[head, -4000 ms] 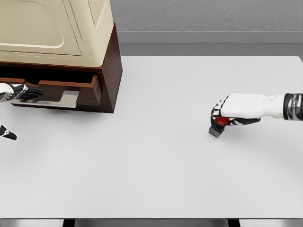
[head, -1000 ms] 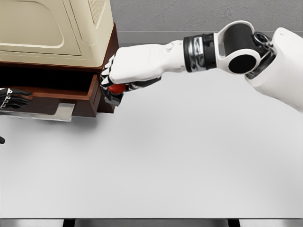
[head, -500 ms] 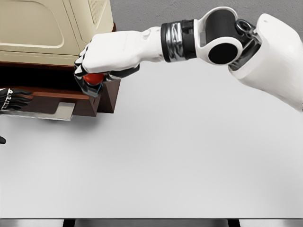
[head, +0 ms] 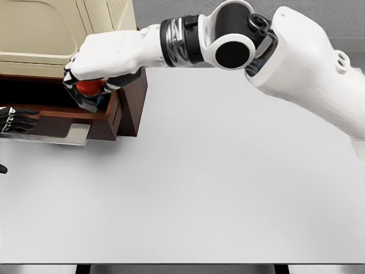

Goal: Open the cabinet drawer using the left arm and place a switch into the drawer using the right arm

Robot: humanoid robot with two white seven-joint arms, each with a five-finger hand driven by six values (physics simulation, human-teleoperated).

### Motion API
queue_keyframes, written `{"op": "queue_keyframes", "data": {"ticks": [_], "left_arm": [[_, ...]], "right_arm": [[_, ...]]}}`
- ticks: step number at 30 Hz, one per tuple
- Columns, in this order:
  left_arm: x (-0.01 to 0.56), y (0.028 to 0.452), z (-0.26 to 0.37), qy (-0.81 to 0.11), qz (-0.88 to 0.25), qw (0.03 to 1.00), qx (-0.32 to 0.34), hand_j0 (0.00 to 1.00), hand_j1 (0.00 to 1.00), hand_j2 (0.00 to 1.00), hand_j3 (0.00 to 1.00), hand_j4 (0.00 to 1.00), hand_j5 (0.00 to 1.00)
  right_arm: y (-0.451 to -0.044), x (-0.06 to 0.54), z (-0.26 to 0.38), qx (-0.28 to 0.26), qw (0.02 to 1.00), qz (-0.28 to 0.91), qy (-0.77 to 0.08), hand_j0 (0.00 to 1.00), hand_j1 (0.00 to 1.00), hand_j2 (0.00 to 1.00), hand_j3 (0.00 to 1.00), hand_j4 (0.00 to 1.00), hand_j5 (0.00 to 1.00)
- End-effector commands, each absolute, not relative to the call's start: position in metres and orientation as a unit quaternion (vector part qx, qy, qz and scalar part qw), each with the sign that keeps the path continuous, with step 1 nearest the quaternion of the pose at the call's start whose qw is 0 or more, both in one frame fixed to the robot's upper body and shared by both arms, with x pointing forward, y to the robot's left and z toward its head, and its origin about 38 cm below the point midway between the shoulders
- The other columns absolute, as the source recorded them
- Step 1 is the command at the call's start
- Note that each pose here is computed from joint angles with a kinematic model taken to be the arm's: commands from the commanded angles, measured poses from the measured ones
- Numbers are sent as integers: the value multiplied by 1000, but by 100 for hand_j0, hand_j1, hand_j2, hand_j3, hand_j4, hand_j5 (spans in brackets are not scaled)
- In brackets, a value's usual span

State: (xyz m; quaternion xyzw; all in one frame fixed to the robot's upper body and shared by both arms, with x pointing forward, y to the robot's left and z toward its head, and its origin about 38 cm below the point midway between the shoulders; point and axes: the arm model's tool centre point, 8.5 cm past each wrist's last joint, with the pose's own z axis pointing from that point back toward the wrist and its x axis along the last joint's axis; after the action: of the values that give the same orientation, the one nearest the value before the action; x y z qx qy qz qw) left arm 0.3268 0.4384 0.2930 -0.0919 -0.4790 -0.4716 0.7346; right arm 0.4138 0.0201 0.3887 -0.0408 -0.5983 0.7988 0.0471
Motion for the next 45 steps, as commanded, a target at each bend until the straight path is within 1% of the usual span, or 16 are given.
{"op": "queue_keyframes", "data": {"ticks": [1,7,12,19,31,33,35,37,39,40,41,45], "left_arm": [[325,439,288,-467,-485,735,-84,100,100,100,100,100,100],[325,439,288,-466,-485,735,-85,100,100,100,100,100,100],[325,439,288,-466,-485,735,-84,100,100,100,100,100,100],[325,439,287,-467,-485,735,-86,100,100,100,100,100,100],[325,439,288,-467,-485,735,-85,100,100,100,100,100,100],[326,439,289,-468,-485,734,-84,100,100,100,100,100,100],[325,439,289,-467,-485,735,-84,100,100,100,100,100,100],[325,439,289,-467,-485,735,-84,100,100,100,100,100,100],[325,439,289,-467,-485,735,-84,100,100,100,100,100,100],[325,439,289,-467,-485,735,-84,100,100,100,100,100,100],[325,439,288,-467,-485,735,-84,100,100,100,100,100,100],[325,439,289,-467,-485,735,-84,100,100,100,100,100,100]], "right_arm": [[25,418,384,-38,54,801,-595,47,47,47,47,47,47],[27,432,384,-44,69,802,-592,47,47,47,47,47,47],[39,436,384,-42,70,804,-589,47,47,47,47,47,47],[45,450,370,-43,87,814,-573,46,46,46,46,46,46],[61,449,357,-48,79,829,-551,45,45,45,45,45,45],[61,450,357,-56,77,831,-548,46,46,46,46,46,46],[61,451,356,-57,78,831,-547,49,49,49,49,49,49],[61,454,355,-57,84,831,-547,61,61,61,61,61,61],[61,457,355,-61,92,831,-545,84,84,84,84,84,84],[60,459,354,-61,96,831,-545,94,94,94,94,94,94],[60,459,354,-62,98,830,-545,100,100,100,100,100,100],[62,457,354,-60,92,831,-545,100,100,100,100,100,100]]}}
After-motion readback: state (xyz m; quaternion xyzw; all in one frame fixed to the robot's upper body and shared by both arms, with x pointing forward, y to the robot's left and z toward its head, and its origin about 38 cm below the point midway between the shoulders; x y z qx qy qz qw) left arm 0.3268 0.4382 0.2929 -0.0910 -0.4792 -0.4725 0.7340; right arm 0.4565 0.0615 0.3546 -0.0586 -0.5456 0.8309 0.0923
